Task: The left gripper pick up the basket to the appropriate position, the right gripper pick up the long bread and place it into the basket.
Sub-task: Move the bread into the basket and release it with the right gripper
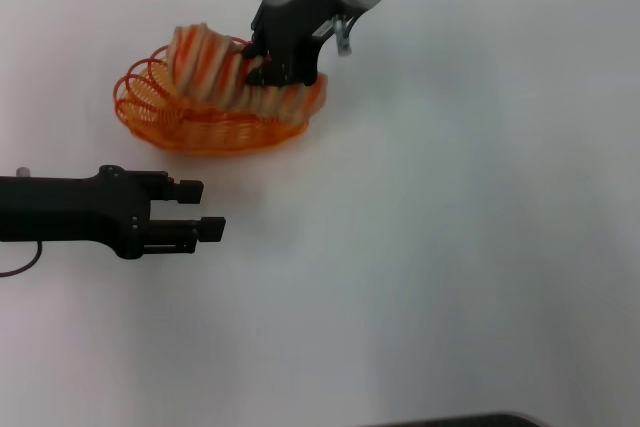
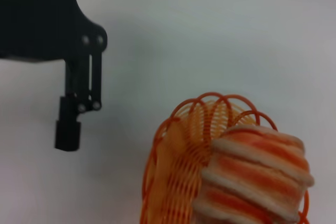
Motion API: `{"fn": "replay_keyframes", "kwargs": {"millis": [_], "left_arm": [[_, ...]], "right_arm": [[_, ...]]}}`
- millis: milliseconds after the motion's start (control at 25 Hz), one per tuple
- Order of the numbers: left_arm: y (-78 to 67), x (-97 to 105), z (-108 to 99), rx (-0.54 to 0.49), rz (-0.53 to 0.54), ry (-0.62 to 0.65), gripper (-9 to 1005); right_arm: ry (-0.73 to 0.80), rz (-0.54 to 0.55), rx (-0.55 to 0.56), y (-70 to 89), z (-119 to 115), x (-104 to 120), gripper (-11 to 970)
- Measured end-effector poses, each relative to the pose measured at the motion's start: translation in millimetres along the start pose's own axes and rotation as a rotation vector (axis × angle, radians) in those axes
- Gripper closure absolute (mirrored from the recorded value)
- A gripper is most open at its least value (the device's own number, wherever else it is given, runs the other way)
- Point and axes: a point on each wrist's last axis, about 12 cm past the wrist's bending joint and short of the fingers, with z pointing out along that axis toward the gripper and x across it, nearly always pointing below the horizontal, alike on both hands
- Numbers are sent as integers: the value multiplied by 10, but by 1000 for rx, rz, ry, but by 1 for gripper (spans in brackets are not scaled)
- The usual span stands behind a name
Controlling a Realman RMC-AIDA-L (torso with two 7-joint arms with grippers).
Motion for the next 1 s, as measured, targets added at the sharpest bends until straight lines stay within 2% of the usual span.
{"fn": "replay_keyframes", "kwargs": {"millis": [240,440,640,800,880,1000], "left_arm": [[-3,3,19,4,-5,-4,339],[-11,2,41,9,-6,-7,338],[-11,4,43,8,-8,-7,339],[-7,17,25,2,-14,-12,338],[8,26,-7,-14,-21,-22,338],[50,54,-84,-57,-32,-45,338]], "right_arm": [[30,-47,17,36,130,-99,742],[-14,-56,12,50,120,-172,565],[-72,-40,29,57,72,-193,348],[-234,77,92,70,-115,-90,168],[-345,204,115,109,-231,90,77],[-495,404,106,272,-356,478,45]]}}
